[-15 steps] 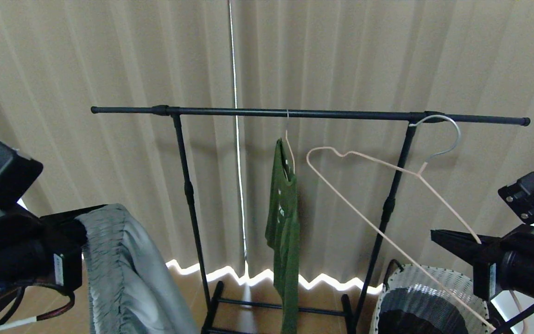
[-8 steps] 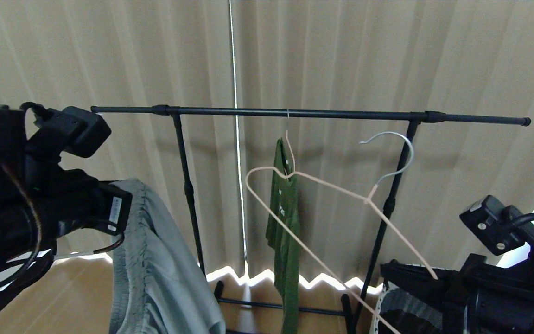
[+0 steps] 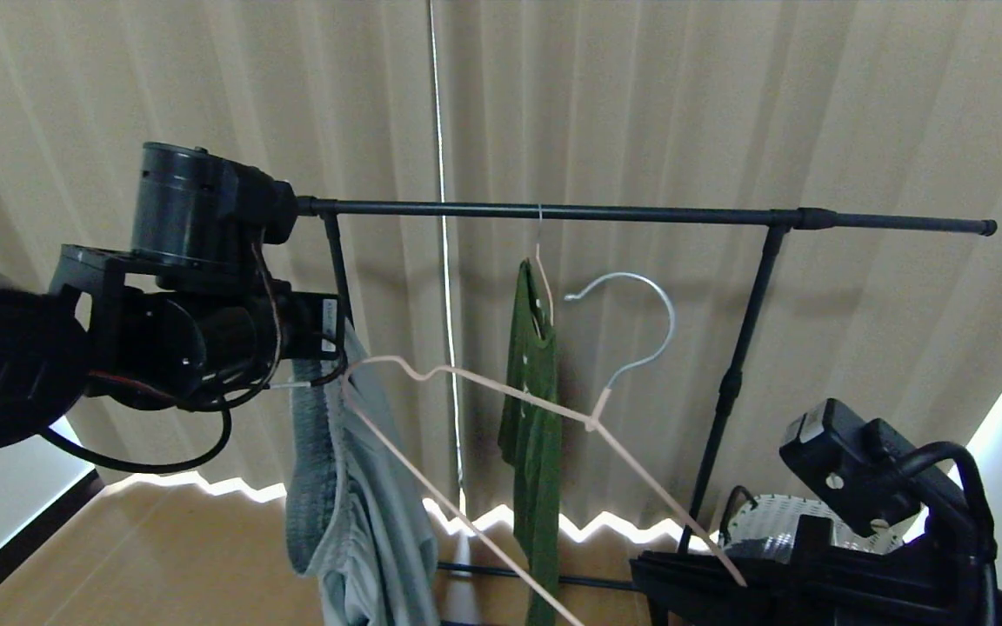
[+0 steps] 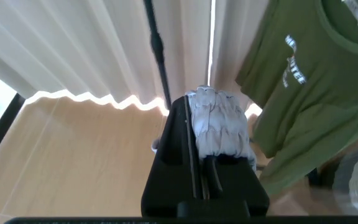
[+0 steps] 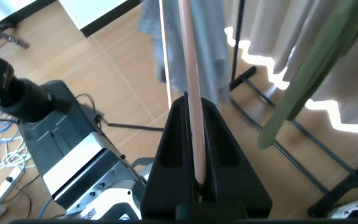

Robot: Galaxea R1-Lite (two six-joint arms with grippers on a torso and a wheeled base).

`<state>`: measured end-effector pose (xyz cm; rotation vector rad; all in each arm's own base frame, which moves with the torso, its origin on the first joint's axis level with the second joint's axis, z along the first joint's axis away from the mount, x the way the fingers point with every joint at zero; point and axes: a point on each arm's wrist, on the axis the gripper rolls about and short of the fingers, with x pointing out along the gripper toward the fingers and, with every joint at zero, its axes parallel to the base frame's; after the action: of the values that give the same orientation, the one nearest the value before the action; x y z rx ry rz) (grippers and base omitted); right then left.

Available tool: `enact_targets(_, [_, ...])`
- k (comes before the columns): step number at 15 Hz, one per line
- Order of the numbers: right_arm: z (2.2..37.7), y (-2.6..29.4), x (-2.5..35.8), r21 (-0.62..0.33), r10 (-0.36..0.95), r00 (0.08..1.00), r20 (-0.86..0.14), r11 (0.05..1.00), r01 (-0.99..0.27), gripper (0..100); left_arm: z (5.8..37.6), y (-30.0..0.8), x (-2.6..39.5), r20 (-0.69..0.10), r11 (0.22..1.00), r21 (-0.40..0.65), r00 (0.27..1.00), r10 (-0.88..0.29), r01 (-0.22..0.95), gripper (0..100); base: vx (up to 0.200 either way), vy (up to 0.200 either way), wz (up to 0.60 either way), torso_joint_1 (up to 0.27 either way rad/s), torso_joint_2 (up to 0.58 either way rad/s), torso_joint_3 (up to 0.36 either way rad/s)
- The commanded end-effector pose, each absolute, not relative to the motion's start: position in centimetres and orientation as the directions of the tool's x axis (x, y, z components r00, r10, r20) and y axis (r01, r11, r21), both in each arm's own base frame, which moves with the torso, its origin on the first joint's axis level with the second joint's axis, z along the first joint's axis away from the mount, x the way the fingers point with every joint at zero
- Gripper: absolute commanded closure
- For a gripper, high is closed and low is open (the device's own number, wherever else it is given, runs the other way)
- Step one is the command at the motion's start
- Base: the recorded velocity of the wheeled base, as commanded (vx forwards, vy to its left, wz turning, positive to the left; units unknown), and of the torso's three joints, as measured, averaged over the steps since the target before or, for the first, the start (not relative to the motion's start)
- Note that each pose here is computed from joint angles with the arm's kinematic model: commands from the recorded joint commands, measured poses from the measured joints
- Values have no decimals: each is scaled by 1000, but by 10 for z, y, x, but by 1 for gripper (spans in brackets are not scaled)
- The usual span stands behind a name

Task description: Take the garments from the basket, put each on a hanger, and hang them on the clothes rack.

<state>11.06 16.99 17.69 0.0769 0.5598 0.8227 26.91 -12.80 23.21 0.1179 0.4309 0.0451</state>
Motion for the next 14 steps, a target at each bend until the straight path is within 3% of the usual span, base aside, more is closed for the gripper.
enact_targets(1, [172,180,112,271,711,525,-467,680,-681,100,226,-133,276,-428,991,135,901,72,-15,100,0,0,0,0,0,0])
enact_targets(10, [178,191,108,282,744,495,-450,644,-711,100,226,-123,280,-412,981,178,899,148,-80,100,0,0,0,0,0,0])
enact_targets(14, [176,196,108,288,745,483,-459,639,-713,100,227,-129,277,-411,982,179,903,128,-58,100,0,0,0,0,0,0])
